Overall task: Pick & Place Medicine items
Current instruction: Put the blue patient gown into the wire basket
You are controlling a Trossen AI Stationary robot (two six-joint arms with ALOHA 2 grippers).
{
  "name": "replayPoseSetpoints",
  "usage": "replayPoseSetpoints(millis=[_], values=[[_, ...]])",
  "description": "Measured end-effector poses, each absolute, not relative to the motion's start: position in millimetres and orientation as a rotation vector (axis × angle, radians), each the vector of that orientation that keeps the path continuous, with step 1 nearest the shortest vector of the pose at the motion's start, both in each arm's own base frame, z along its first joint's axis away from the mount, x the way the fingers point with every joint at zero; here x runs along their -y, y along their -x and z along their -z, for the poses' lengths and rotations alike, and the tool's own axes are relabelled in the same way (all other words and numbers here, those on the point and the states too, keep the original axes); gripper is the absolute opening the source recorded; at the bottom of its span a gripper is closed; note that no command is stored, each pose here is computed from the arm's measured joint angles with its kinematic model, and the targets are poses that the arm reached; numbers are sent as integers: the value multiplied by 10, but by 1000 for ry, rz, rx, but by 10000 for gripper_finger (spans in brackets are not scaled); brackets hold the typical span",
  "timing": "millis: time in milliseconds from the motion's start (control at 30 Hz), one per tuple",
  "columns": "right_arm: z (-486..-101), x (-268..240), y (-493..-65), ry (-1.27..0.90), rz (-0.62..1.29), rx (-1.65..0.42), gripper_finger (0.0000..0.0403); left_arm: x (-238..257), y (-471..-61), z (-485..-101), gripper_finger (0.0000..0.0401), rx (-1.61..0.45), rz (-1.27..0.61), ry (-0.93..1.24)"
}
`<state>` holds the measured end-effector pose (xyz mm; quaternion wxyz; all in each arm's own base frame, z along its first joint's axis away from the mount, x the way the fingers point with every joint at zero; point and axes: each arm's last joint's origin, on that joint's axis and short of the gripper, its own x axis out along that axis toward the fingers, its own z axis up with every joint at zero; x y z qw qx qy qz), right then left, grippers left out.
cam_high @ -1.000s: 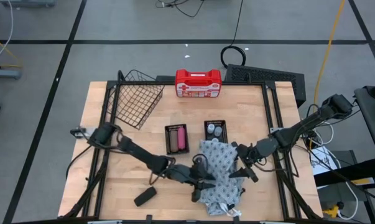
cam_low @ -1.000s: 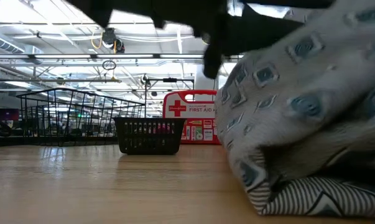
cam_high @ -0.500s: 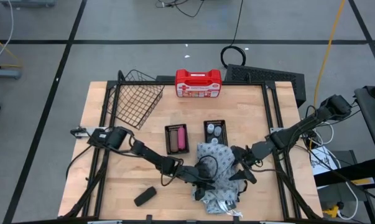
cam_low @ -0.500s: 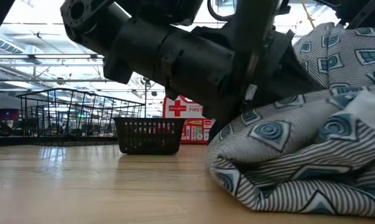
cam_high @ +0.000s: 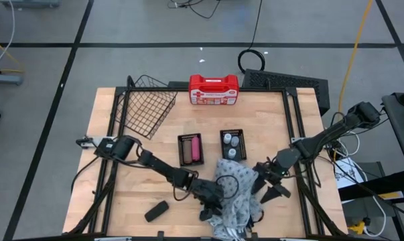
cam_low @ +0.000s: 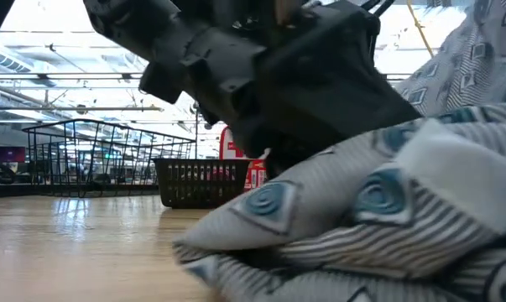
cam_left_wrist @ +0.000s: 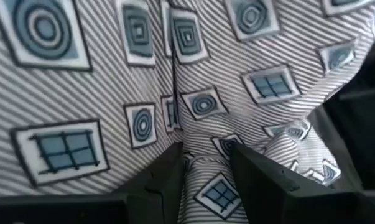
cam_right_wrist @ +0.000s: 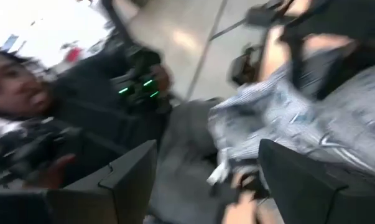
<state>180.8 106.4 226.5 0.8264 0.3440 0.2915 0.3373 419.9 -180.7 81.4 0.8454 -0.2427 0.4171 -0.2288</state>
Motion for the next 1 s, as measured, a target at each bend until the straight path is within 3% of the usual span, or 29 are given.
replayPoseSetpoints(millis=[267,467,800,1000], values=[[-2456,-1070,-1616,-798,-1033,-704,267,1844,-4116,-768,145,-975,559,474],[-2558,-1012,-1517,-813,-1058,-677,267,1857,-4089,-757,145,-998,567,455],[-2133,-672,-1568,-760,-442,-872,267,1862,-4040,-736,145,-1041,601,399],[-2070,-451,-1675,-677,-226,-792,267,1863,-4045,-740,145,-1032,602,386]])
